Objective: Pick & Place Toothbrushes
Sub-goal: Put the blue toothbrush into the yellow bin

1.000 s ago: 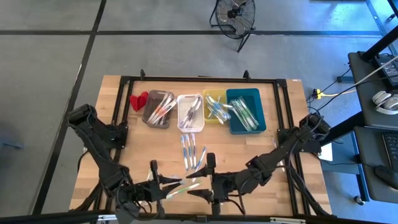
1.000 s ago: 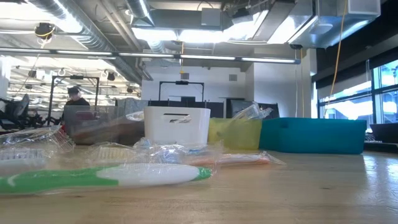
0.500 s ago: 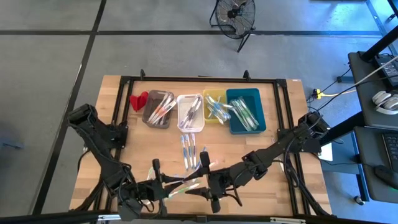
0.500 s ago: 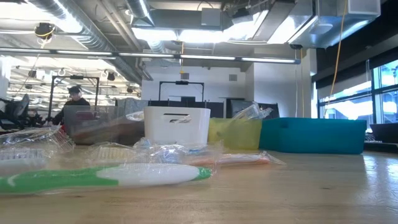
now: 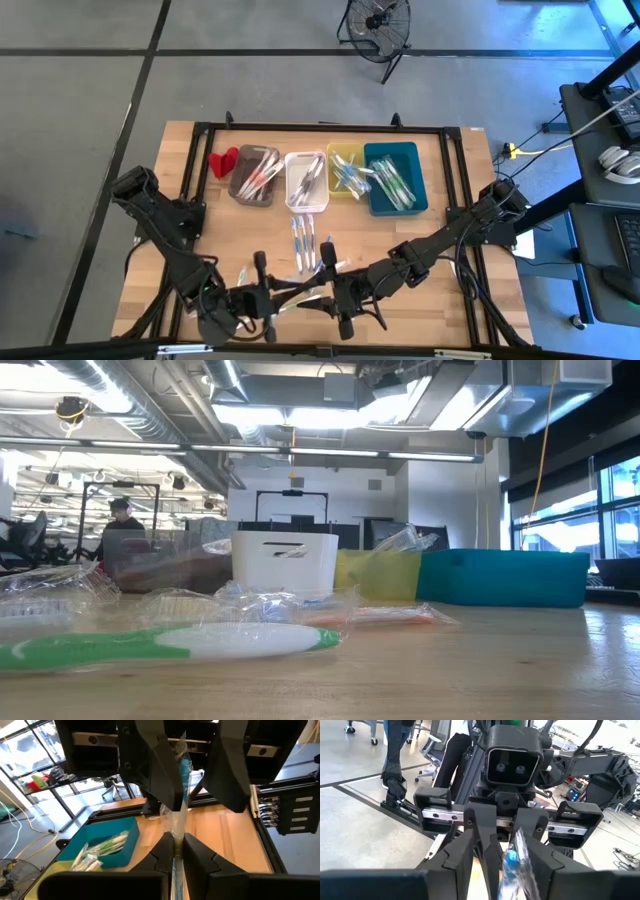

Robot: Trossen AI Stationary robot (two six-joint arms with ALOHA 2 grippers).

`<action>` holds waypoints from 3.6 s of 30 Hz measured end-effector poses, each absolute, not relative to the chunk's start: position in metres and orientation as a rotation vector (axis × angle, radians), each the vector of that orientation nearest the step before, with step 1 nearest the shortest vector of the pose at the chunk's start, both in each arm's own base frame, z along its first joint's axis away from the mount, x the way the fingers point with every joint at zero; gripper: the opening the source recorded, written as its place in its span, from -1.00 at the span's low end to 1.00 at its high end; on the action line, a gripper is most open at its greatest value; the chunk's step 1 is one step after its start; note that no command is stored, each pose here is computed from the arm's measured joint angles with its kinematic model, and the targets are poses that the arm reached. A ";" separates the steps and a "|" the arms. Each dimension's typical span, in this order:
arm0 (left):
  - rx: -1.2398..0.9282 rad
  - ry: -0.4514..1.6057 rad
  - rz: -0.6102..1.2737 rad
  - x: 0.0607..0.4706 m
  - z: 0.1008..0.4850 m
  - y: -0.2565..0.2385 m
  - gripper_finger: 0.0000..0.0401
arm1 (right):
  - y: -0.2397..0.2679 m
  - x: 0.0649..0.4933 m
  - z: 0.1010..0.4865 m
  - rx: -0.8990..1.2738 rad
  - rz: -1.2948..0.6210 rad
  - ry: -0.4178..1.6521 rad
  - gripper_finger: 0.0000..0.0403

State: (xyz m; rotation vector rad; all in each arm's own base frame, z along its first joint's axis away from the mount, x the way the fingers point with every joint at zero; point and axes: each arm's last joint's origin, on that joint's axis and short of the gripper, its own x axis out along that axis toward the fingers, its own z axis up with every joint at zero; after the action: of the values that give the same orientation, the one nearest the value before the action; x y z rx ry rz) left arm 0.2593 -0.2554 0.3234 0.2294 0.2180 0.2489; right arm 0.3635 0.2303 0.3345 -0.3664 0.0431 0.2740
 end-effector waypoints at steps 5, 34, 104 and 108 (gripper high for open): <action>0.234 0.213 0.258 0.257 0.324 -0.257 -0.91 | 0.231 0.363 0.334 -0.376 0.276 0.050 -0.39; 0.250 0.251 0.199 0.261 0.320 -0.254 -0.56 | 0.231 0.361 0.324 -0.433 0.258 0.144 -0.89; 0.278 0.391 0.211 0.257 0.303 -0.244 -0.36 | 0.083 0.170 0.274 -0.246 -0.315 -0.205 -0.89; 0.276 0.395 0.206 0.256 0.303 -0.244 -0.36 | 0.072 0.172 0.267 -0.271 -0.251 -0.291 -0.89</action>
State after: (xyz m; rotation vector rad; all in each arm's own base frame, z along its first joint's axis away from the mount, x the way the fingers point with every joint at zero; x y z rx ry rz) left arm 0.2565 -0.2442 0.3025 0.2761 0.3946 0.2064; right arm 0.1717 0.0723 0.2673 -0.2706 -0.2909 -0.2509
